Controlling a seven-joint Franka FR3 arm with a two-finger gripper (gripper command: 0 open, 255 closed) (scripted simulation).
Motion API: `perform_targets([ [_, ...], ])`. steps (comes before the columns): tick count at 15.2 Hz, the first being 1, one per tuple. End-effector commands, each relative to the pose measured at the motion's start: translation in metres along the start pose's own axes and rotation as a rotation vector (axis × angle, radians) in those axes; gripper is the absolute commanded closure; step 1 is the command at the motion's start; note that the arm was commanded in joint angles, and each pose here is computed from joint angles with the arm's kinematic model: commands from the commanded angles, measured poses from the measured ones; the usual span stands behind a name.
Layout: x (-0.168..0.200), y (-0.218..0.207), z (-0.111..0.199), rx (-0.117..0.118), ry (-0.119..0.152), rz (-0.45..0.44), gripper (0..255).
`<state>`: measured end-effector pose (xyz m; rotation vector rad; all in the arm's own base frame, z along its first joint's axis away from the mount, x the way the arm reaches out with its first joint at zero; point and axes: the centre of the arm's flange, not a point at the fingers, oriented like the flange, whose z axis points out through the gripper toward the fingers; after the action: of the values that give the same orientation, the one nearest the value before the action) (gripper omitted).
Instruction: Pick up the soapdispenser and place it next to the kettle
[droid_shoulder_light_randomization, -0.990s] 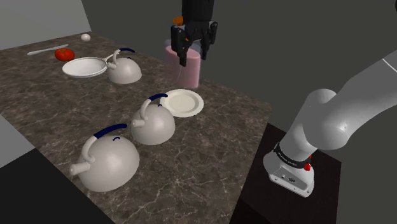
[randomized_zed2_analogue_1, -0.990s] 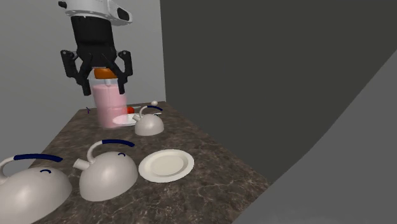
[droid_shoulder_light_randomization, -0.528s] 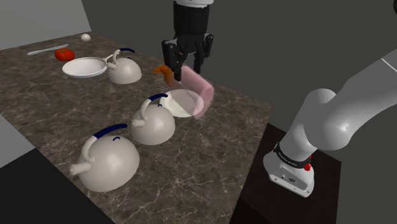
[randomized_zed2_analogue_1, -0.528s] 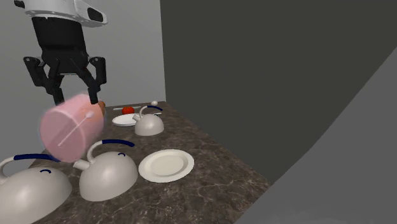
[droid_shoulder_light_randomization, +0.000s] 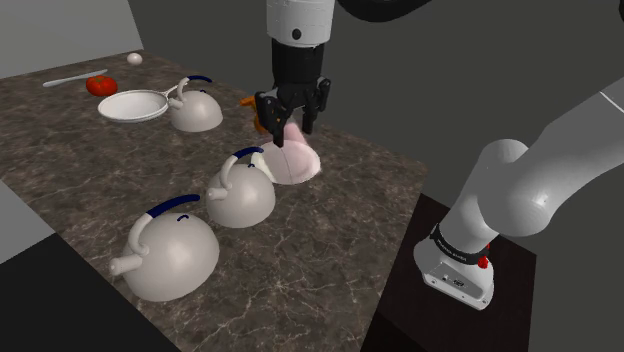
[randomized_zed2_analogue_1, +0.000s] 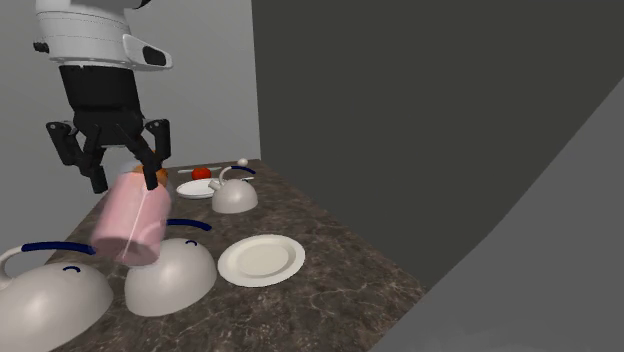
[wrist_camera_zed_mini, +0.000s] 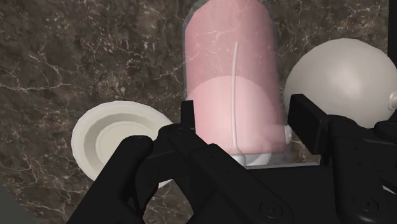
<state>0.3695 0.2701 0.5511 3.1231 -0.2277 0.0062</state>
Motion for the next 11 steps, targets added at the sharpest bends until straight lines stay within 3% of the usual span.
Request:
perform_targets([
  [1, -0.001, 0.0, 0.011, 0.001, 0.001, 0.0, 255],
  [11, -0.002, -0.001, 0.064, 0.001, 0.001, 0.0, 255],
])
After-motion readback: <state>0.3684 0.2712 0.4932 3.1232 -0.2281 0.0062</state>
